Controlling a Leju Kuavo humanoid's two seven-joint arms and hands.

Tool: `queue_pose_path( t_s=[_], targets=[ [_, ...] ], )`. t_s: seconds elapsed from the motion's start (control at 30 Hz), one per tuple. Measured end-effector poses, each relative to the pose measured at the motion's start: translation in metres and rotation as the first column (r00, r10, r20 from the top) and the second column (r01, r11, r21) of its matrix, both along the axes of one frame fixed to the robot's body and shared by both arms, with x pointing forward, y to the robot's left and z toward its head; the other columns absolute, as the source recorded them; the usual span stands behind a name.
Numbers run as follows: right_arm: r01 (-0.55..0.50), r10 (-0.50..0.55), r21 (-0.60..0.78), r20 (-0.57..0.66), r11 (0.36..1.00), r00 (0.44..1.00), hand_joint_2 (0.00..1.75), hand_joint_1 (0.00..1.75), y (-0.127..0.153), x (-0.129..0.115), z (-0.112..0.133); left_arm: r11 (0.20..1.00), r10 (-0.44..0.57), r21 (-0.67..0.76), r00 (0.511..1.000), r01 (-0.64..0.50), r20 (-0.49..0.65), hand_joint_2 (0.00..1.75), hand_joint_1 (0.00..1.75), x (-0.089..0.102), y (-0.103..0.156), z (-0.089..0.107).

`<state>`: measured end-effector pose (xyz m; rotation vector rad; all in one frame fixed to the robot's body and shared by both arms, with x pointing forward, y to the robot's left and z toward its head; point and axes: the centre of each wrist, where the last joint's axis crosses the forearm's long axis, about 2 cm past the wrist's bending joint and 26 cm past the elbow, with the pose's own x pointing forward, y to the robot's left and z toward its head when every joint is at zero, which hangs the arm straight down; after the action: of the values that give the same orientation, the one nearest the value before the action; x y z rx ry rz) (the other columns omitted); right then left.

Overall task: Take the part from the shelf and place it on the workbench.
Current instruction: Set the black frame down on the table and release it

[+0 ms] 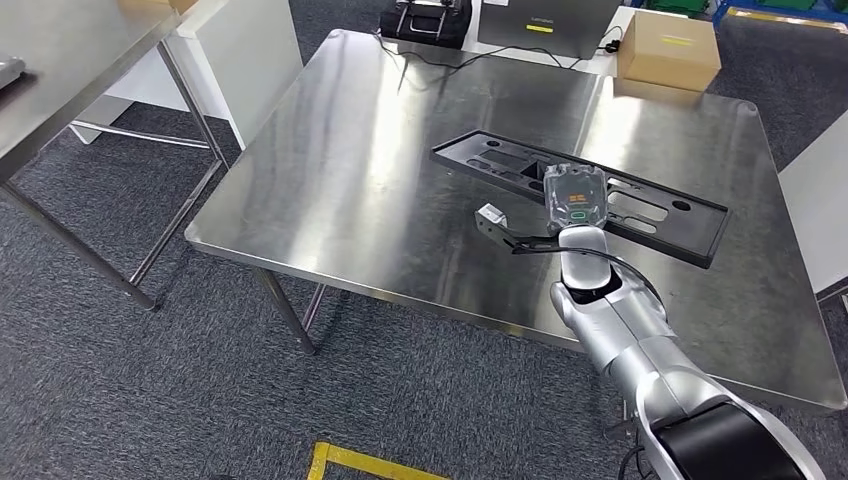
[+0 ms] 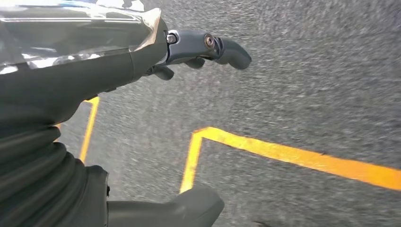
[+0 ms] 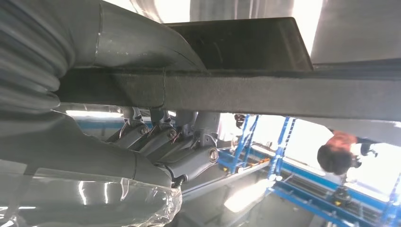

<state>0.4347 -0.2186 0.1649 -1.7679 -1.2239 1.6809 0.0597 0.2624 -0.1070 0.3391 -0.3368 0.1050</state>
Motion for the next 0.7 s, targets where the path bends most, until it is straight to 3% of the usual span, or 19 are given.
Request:
queue_pose_path(
  t_s=[0.23,0.7],
  targets=[
    [-0.017,0.017,0.002,-0.01,1.0,1.0,1.75,1.75,0.011,-0.002,-0.002,0.988,0.153,-0.04,0.978,-0.149,0.138,1.75,0.0,-0.003,0.001,-0.001],
    [-0.011,0.011,-0.004,-0.026,1.0,1.0,1.75,1.75,0.014,-0.004,-0.007,0.981,0.191,-0.047,0.969,-0.186,0.155,1.75,0.0,-0.005,0.006,-0.001]
  ],
)
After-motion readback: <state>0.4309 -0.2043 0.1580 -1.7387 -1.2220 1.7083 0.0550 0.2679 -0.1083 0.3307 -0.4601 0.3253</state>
